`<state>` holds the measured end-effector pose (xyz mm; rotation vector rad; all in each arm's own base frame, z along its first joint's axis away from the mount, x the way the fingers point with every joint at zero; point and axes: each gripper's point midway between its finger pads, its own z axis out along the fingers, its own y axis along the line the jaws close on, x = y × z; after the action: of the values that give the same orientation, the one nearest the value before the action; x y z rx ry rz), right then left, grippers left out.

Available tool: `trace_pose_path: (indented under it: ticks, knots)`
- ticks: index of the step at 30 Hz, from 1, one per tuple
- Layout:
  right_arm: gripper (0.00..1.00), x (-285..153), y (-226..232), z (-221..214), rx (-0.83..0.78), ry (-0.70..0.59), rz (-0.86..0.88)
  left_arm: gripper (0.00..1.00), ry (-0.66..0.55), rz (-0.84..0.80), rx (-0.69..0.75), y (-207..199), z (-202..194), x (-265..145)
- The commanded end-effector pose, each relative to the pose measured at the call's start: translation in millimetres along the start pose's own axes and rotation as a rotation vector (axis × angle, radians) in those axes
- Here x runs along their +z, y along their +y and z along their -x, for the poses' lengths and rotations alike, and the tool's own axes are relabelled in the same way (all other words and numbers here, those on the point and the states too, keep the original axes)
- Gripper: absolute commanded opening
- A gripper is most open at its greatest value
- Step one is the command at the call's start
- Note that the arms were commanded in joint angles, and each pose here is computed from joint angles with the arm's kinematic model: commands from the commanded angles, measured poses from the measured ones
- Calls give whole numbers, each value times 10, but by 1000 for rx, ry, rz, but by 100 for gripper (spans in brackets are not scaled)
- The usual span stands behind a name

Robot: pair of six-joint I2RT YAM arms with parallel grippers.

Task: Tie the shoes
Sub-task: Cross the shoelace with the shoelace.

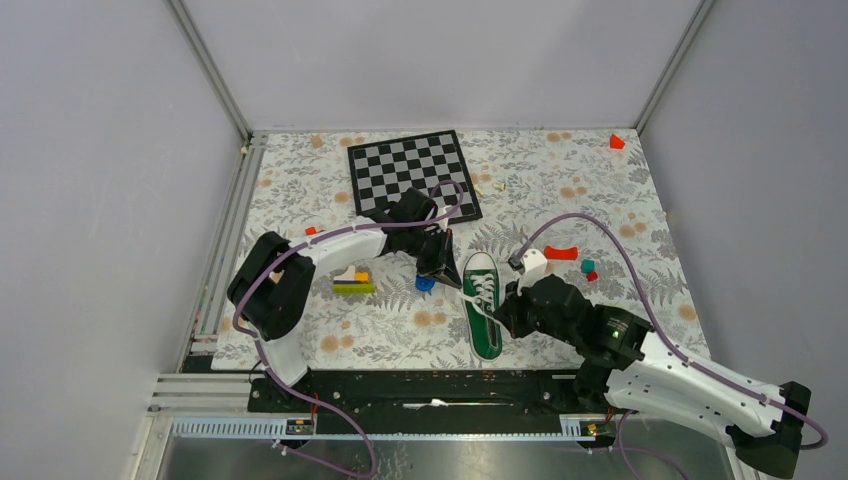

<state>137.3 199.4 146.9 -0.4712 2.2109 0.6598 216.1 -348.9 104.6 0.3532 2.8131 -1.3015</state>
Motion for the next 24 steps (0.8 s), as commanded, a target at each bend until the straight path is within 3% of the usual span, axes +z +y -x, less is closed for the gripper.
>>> trace_pose_path:
  ticks: [1, 15, 24]
  knots:
    - [0, -28, -34, -140, 21, 44, -2, 0, -33, 3, 43, -23, 92, -25]
    - [0, 114, 34, -296, 12, 108, 35, 0, -37, 7, 42, -27, 97, -43]
    - [0, 226, -47, -167, 39, 18, -17, 0, -29, 1, 42, -36, 60, -49]
